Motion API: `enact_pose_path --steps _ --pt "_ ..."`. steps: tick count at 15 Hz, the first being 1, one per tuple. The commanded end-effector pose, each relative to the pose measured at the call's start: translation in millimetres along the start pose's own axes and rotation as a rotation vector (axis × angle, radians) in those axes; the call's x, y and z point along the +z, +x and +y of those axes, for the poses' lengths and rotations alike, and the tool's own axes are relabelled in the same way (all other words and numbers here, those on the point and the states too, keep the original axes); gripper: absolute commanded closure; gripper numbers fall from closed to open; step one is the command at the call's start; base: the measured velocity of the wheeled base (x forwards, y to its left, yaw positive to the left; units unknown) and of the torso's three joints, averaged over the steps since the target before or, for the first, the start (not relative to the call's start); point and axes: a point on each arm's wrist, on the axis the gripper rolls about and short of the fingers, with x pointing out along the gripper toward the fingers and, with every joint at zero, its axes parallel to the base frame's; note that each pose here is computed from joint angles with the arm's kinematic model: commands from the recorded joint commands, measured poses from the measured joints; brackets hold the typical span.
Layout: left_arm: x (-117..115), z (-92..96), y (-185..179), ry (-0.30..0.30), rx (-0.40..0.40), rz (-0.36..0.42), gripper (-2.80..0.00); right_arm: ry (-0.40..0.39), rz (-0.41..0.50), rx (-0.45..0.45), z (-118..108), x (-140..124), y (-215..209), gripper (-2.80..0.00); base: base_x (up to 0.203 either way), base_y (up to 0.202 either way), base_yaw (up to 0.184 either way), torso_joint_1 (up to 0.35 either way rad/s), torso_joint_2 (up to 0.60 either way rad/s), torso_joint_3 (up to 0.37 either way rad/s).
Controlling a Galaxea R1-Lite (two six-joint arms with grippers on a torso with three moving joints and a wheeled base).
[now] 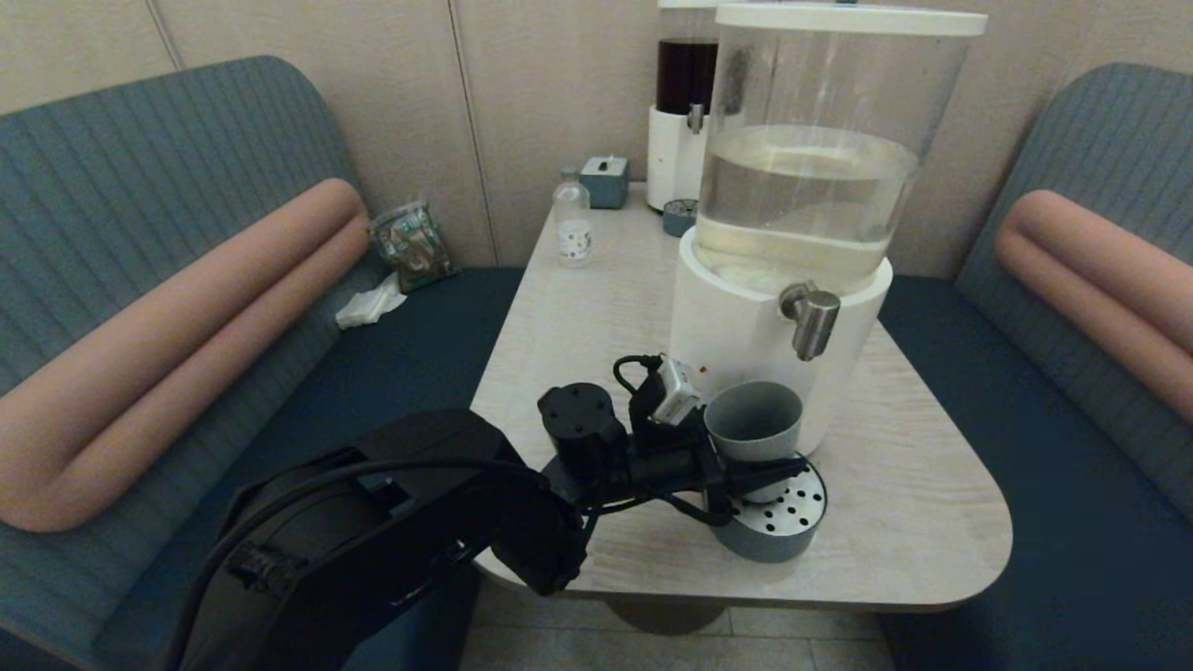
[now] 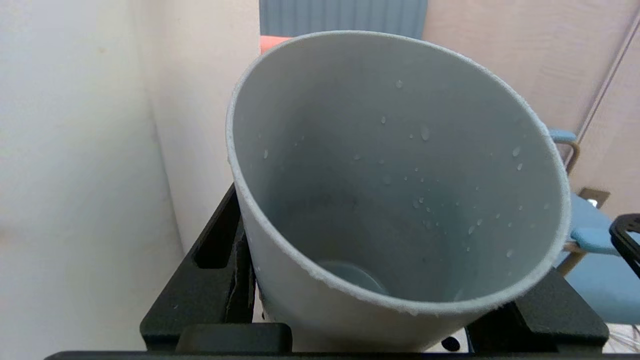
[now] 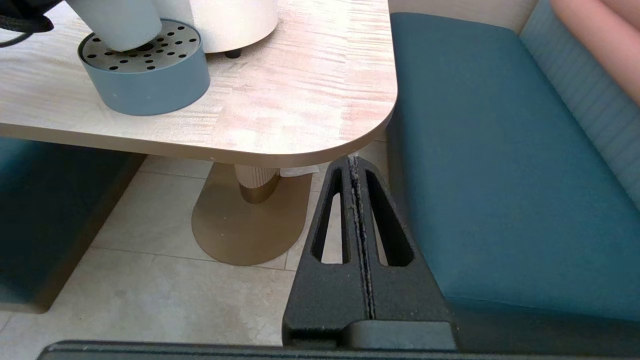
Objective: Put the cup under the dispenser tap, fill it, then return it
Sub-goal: Place it under the water dispenser
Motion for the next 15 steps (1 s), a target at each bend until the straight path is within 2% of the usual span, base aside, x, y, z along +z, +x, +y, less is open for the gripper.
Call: enact_pose_path --steps 1,14,15 --pt "-5.1 0.5 0.0 -0.003 -0.003 0.000 0.00 0.001 -0.003 0.000 0.0 -0.1 -0.3 0.00 0.000 0.000 0.000 0.000 0.00 0.000" --pt "-11.7 1.3 -0.7 -0.015 0.035 0.005 0.00 0.001 -0.003 0.000 0.0 0.4 -0.3 0.00 0.000 0.000 0.000 0.000 0.00 0.000" --pt "-11.0 1.8 -0.4 -0.011 0.042 0.001 -2.80 0.001 -0.003 0.000 0.0 0.4 -0.3 0.00 0.000 0.000 0.000 0.000 0.00 0.000"
